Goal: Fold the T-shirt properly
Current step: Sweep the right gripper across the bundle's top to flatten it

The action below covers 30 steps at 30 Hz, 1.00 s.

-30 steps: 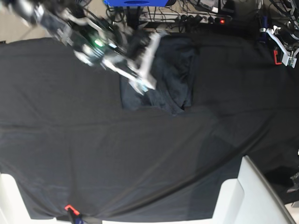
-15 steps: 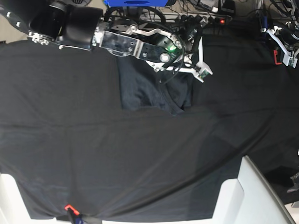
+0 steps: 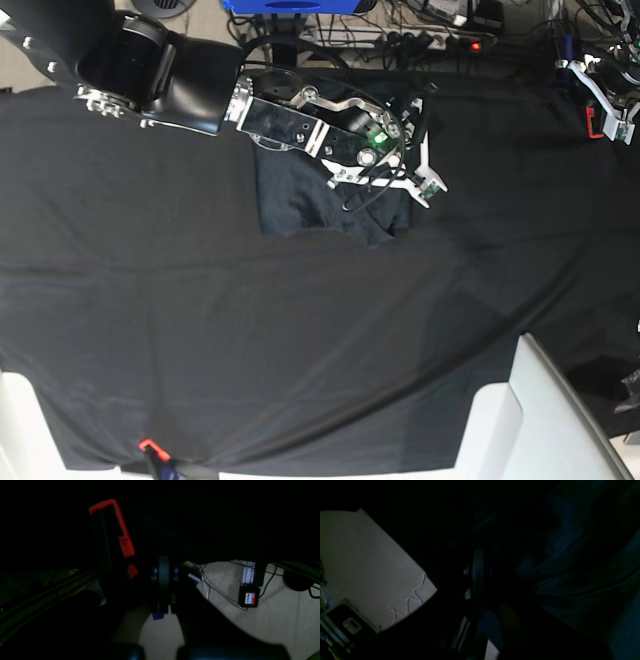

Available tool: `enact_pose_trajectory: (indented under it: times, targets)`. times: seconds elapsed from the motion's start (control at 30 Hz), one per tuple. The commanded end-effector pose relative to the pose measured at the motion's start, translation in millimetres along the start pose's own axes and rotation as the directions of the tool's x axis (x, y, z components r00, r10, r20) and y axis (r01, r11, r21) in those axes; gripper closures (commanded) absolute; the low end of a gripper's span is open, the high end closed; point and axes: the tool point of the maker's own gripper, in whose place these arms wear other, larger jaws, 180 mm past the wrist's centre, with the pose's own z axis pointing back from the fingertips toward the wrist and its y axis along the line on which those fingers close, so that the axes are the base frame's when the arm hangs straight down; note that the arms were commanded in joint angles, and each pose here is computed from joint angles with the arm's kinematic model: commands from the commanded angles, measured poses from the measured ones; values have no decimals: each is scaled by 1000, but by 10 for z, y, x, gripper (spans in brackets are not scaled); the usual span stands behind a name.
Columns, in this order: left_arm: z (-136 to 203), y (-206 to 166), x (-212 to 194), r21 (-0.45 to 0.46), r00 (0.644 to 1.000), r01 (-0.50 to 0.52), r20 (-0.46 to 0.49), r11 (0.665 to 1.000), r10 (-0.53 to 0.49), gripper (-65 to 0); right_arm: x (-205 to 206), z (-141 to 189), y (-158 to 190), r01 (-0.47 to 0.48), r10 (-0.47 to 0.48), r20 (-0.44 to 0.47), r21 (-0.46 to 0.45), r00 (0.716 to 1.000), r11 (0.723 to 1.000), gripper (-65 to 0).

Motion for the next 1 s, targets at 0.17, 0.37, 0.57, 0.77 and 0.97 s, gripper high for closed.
enact_pose_trajectory:
  times: [0.17,0.37,0.57,0.77,0.97]
  targets:
    - [50,93,94,19,1000,18,22,1000,-19,0,-127,-41,14,17,-17,-16,8,1000,1000,0]
    - [43,96,135,20,999,17,32,1000,-18,0,-406,-100,157,-30,36,-62,89,997,996,0]
    - [27,111,213,22,999,16,47,1000,-17,0,-560,-111,121,-21,28,-86,87,996,996,0]
    - [-92,-105,345,-31,997,66,52,997,-64,0,-396,1,224,-41,45,-36,112,998,993,0]
    - [-61,-434,656,-80,983,130,139,988,-119,0,-72,280,151,46,-51,47,91,998,995,0]
